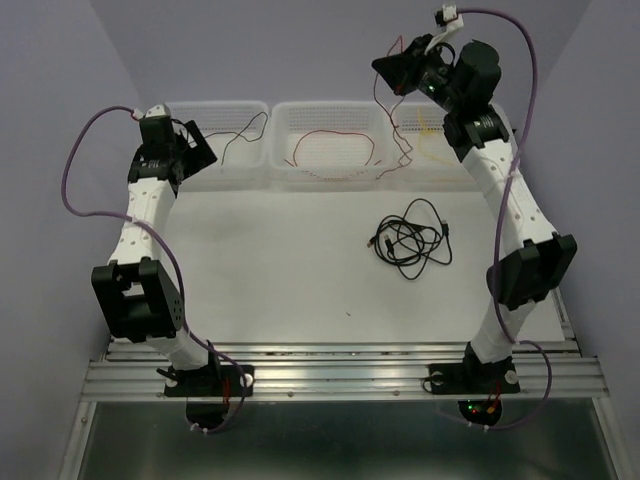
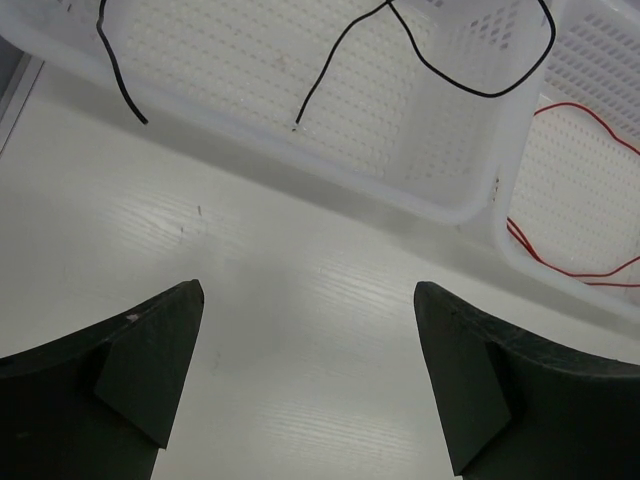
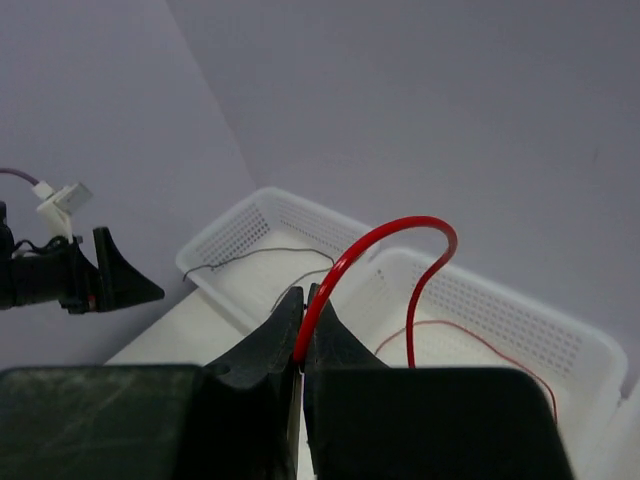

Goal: Untangle the cables

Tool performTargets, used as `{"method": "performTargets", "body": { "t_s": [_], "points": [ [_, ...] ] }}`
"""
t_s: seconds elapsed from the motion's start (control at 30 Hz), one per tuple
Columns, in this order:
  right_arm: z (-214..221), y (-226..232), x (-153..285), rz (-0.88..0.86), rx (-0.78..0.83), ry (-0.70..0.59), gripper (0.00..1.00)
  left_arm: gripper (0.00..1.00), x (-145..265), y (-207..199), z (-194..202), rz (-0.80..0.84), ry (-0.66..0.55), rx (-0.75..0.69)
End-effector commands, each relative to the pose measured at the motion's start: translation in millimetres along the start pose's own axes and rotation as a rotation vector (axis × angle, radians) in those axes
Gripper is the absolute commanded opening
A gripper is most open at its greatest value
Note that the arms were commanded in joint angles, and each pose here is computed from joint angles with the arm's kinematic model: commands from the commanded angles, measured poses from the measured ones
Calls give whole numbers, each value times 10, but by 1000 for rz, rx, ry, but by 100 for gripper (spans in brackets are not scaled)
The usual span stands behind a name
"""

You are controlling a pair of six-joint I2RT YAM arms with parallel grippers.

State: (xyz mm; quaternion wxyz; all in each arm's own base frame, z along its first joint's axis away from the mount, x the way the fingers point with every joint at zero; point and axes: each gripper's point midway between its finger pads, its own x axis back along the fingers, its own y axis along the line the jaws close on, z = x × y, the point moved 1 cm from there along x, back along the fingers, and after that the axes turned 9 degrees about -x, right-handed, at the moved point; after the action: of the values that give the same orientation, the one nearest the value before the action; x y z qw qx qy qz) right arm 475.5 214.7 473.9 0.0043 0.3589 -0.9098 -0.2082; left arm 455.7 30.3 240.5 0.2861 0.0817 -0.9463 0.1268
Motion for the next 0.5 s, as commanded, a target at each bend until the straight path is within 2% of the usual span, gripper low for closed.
{"method": "performTargets", "body": {
  "t_s": [0.0, 0.03, 0.07, 0.13, 0.2, 0.23, 0.3, 0.37, 0.4, 0.47],
  "points": [
    [-487, 320, -295, -135, 43, -161, 1, 99, 220, -68, -210, 37, -125, 29],
    [-429, 260, -462, -145, 52, -177, 1, 99, 230, -57, -194, 36, -123, 22],
    [-733, 415, -443, -181, 91, -251, 1, 99, 245, -51, -186, 32, -126, 20],
    [-851, 470, -592, -188, 89, -333, 1, 99, 246, -28, -148, 24, -129, 19],
    [-1104, 686, -536, -253, 86, -437, 1, 99, 225, -27, -111, 29, -127, 19],
    [-1263, 785, -507, -258, 91, -540, 1, 99, 208, -43, -90, 40, -121, 18],
    [-1336, 781, -515, -251, 85, -613, 1, 99, 168, -58, -62, 51, -116, 19],
    [-1415, 1009, -444, -348, 88, -712, 1, 99, 129, -66, -33, 58, -107, 17],
    [-1364, 974, -488, -348, 74, -701, 1, 99, 118, -63, -29, 58, -105, 14],
    [-1419, 1078, -428, -396, 84, -769, 1, 99, 102, -65, -18, 60, -102, 12]
  ]
}}
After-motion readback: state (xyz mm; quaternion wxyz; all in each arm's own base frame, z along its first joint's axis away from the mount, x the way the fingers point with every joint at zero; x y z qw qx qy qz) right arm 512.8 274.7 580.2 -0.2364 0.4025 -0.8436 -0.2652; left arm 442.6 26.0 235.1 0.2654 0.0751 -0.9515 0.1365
